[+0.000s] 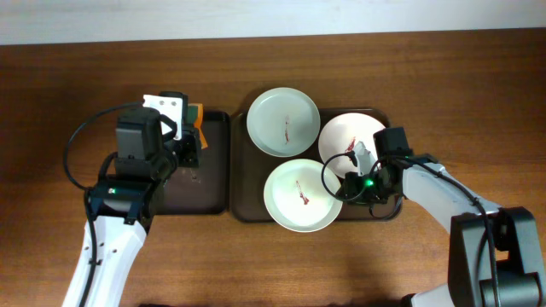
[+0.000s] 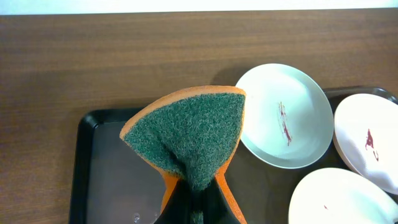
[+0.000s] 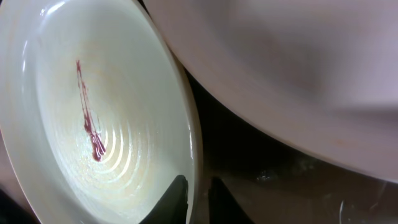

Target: Clean dirty plates on tray and stack at the side

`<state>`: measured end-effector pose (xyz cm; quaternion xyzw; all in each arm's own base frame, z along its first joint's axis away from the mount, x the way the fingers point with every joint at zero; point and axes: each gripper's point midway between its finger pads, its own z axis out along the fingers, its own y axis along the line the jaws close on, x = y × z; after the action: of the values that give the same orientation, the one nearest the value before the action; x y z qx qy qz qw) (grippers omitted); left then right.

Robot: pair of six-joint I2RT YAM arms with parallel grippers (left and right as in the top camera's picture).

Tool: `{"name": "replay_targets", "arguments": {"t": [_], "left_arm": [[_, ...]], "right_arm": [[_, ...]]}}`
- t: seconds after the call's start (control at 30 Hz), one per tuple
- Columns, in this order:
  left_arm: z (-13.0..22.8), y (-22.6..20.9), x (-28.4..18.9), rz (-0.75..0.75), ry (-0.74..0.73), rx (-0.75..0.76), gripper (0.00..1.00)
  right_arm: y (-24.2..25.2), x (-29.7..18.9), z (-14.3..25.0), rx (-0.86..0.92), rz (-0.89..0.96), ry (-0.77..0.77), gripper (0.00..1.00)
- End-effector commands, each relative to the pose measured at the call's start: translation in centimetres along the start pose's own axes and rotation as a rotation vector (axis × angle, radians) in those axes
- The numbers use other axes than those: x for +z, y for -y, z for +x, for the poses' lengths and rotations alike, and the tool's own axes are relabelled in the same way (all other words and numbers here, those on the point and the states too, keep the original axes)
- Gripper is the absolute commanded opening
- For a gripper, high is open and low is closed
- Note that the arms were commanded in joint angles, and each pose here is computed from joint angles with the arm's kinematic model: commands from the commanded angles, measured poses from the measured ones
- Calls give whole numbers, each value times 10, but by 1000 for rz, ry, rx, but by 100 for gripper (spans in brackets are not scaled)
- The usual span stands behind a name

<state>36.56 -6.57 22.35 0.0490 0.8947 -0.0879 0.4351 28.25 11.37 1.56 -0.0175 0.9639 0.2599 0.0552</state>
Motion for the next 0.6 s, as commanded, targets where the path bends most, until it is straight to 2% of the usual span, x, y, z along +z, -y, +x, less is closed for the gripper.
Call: {"name": "replay_targets", "arguments": {"t": [0.0, 0.37, 0.57], "left_arm": [[-16, 0, -10, -9, 53, 11, 0], [-15, 0, -9, -9, 47, 10, 0], [12, -4, 13, -17, -68, 0, 0]], "right_arm": [[-6, -1, -4, -15, -14, 5, 13], [-6, -1, -5, -16, -15, 8, 7], [-6, -1, -5, -16, -14, 7, 4]]}}
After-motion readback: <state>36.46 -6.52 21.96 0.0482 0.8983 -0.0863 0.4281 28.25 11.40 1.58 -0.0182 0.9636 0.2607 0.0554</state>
